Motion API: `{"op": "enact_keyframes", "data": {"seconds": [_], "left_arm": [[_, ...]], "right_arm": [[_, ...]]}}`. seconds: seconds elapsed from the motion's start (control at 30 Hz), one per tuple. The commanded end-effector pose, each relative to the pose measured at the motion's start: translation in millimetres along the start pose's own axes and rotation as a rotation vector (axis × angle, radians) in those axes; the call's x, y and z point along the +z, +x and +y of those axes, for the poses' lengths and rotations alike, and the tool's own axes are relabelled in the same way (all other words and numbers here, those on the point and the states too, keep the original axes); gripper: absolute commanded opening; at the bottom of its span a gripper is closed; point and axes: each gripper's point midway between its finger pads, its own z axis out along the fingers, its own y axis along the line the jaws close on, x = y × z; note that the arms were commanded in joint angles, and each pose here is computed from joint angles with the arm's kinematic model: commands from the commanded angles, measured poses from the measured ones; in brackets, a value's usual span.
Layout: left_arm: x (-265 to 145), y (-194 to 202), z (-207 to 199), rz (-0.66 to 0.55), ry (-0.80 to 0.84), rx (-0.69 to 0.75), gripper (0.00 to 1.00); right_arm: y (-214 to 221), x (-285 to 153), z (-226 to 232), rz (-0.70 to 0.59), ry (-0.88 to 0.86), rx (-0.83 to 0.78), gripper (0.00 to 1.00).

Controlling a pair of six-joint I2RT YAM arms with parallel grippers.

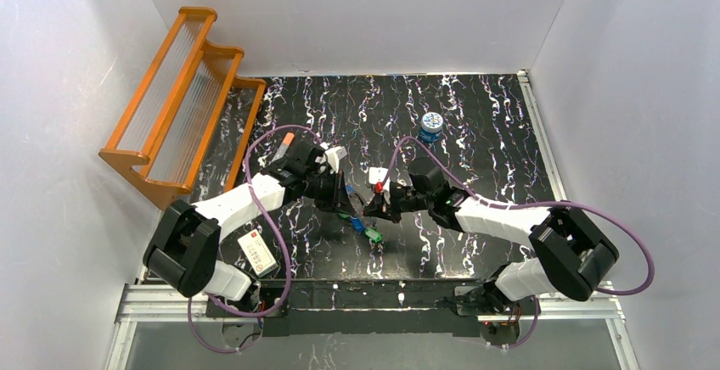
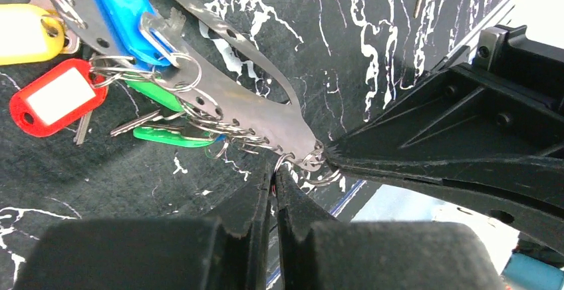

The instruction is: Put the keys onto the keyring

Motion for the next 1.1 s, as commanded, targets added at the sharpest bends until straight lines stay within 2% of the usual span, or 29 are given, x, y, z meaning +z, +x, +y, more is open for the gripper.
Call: {"op": "enact_keyframes", "data": {"seconds": [0.0,0.07,0.1,0.17,0.37,0.7,0.83,1.07], "left_arm": [[-16,1,15,-0.012,-0.106,0.039,0.21],[-25,-7,17,-0.044,-0.152,0.08,0.52],[-30,-12,17,-0.069,-0.17,0.099,0.62],[-42,-22,14,-0.125,-0.189,0.139,0.7],[-68,-38,-3,-0.27,-0.163,0.227,0.73],[-89,-46,-54,-0.462,0.089,0.441,0.74],[-86,-41,-62,-0.485,0.169,0.548,0.74],[-71,-31,-61,-0.421,0.227,0.732,0.73]], "right_arm": [[-19,-6,0,-0.08,0.0,-0.047,0.01],[-21,-6,2,-0.088,-0.011,-0.051,0.01],[-22,-7,2,-0.09,-0.014,-0.051,0.01],[-23,-7,3,-0.098,-0.017,-0.048,0.01],[-31,-9,0,-0.144,0.005,-0.014,0.01],[-49,-14,-7,-0.194,0.013,0.094,0.01],[-52,-16,-11,-0.187,0.017,0.135,0.01],[-59,-20,-13,-0.184,0.003,0.149,0.01]]}}
